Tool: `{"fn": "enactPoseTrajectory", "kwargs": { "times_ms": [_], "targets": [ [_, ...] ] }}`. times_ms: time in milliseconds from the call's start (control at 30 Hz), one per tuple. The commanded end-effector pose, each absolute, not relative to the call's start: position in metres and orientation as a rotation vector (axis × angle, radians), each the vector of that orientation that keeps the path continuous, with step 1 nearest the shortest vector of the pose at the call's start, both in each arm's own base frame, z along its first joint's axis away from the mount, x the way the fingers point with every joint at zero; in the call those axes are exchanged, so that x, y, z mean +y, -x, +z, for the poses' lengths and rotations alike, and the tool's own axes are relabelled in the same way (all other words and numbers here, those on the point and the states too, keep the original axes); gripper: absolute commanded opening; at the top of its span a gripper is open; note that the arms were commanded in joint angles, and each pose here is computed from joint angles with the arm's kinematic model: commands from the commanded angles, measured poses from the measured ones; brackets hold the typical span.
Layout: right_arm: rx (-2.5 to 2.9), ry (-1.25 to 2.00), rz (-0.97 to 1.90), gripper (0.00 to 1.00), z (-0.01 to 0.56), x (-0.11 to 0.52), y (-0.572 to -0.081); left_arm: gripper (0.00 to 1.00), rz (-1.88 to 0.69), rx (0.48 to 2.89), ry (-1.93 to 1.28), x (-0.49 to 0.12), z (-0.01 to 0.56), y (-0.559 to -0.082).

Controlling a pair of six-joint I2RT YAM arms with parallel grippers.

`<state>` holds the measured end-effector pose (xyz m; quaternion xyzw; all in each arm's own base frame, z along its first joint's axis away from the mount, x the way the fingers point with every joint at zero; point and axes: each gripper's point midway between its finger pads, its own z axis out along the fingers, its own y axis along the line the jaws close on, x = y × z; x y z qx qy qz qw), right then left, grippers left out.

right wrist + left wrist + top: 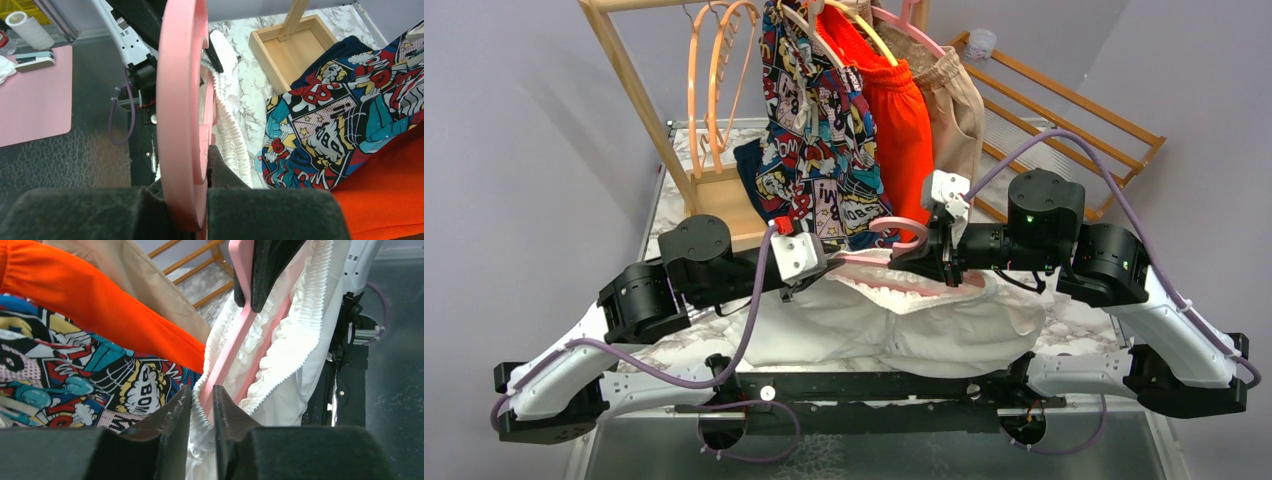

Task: Place the shorts on the hanger
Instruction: Hang the shorts on the hanger.

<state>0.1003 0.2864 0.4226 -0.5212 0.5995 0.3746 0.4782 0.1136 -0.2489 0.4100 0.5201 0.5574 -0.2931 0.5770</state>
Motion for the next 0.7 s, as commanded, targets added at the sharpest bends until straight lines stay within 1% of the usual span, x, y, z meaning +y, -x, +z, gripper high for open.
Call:
{"fn": "enactPoseTrajectory", "kwargs": {
  "times_ms": [0,133,200,600,633,667],
  "targets": [
    [1.370,1.208,0.933,0.01,0.454,0.279,-0.098,0.20,-0.605,1.362,-1.163,-0.230,0.400,-0.123],
    [1.364,1.201,0.933,0.01,0.457,0.278,-0.097,0.05,-0.583,1.388,-1.142,-0.220,0.392,-0.124],
    [1.362,1.196,0.932,0.01,0.458,0.276,-0.097,0.00,-0.575,1.392,-1.125,-0.215,0.393,-0.124],
    [1.338,1.175,0.964,0.01,0.467,0.268,-0.089,0.00,-0.555,1.426,-1.088,-0.201,0.390,-0.125],
    [1.339,1.177,0.967,0.01,0.466,0.268,-0.089,0.06,-0.572,1.417,-1.084,-0.202,0.393,-0.122],
    [1.340,1.179,0.970,0.01,0.466,0.268,-0.088,0.21,-0.593,1.405,-1.084,-0.202,0.398,-0.119]
  ]
}}
